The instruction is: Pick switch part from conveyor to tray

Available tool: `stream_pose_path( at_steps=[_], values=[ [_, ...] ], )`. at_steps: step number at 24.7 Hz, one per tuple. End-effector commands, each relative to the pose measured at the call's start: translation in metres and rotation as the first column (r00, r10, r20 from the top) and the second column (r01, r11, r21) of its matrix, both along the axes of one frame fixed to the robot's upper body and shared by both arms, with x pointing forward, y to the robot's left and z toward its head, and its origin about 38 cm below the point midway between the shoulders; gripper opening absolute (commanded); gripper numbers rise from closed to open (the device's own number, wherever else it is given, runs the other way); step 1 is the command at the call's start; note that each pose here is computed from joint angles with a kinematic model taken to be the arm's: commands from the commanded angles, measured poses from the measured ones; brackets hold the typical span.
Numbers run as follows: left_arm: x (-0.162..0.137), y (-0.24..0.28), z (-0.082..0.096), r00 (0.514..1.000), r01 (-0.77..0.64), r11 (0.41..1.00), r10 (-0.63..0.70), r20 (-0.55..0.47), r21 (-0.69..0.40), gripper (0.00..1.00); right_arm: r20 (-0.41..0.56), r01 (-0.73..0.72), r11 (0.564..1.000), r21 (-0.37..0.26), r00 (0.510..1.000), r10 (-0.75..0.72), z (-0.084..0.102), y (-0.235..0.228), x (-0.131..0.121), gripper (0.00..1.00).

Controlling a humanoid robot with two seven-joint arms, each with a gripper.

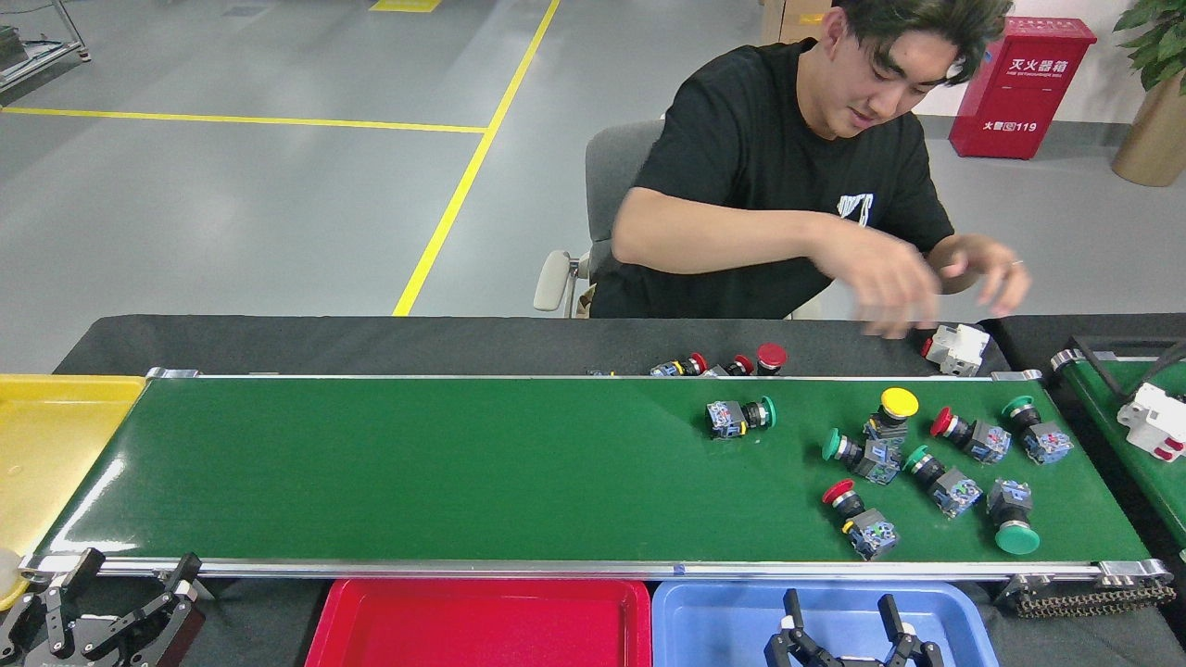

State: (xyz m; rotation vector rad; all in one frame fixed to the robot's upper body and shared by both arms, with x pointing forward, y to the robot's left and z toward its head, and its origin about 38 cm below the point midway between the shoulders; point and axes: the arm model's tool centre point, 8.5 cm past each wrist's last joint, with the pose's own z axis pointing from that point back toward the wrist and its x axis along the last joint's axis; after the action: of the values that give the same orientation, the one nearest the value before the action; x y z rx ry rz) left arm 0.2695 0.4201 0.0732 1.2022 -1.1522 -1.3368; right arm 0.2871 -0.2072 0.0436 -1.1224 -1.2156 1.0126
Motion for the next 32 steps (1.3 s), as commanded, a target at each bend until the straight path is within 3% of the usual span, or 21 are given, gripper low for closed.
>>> stream_pose_path(
  at_steps=[1,7,13,14,18,20,21,28,31,32],
  values=[
    [0.003,0.004,0.008,1.000,0.004,1.000,-0.004,0.019,0.014,1.00,-0.039,-0.009,1.000,0.008,0.999,0.009,0.005,0.002,0.016,0.99],
    [0.006,0.003,0.010,1.000,0.008,1.000,-0.009,0.025,0.015,1.00,-0.153,-0.039,0.997,-0.060,0.988,0.029,-0.002,0.006,0.038,0.99],
    [0.007,0.001,0.009,1.000,0.011,1.000,-0.011,0.024,0.014,1.00,-0.170,-0.040,0.998,-0.041,0.985,0.033,-0.005,0.018,0.057,0.97],
    [0.007,0.001,0.009,1.000,0.012,1.000,-0.013,0.025,0.014,1.00,-0.174,-0.043,0.998,-0.038,0.984,0.035,-0.005,0.021,0.061,0.86],
    [0.008,0.001,0.010,0.999,0.014,1.000,-0.015,0.028,0.015,1.00,-0.222,-0.091,0.993,-0.077,0.972,0.072,-0.009,0.031,0.070,0.27],
    [0.009,0.001,0.011,0.999,0.015,1.000,-0.015,0.029,0.017,1.00,-0.219,-0.101,0.992,-0.076,0.972,0.083,-0.008,0.032,0.070,0.08],
    [0.009,0.001,0.011,0.999,0.015,1.000,-0.015,0.029,0.017,1.00,-0.217,-0.107,0.991,-0.077,0.972,0.088,-0.007,0.033,0.070,0.04],
    [0.008,0.001,0.011,1.000,0.015,1.000,-0.015,0.026,0.017,1.00,-0.164,-0.270,0.959,-0.084,0.953,0.254,-0.001,0.074,0.061,0.01],
    [0.007,0.001,0.009,1.000,0.014,1.000,-0.014,0.022,0.017,1.00,-0.063,-0.492,0.864,-0.108,0.871,0.488,0.013,0.136,0.033,0.03],
    [0.007,0.000,0.009,1.000,0.015,1.000,-0.015,0.020,0.015,1.00,-0.034,-0.557,0.820,-0.128,0.829,0.558,0.016,0.150,0.023,0.13]
  ],
)
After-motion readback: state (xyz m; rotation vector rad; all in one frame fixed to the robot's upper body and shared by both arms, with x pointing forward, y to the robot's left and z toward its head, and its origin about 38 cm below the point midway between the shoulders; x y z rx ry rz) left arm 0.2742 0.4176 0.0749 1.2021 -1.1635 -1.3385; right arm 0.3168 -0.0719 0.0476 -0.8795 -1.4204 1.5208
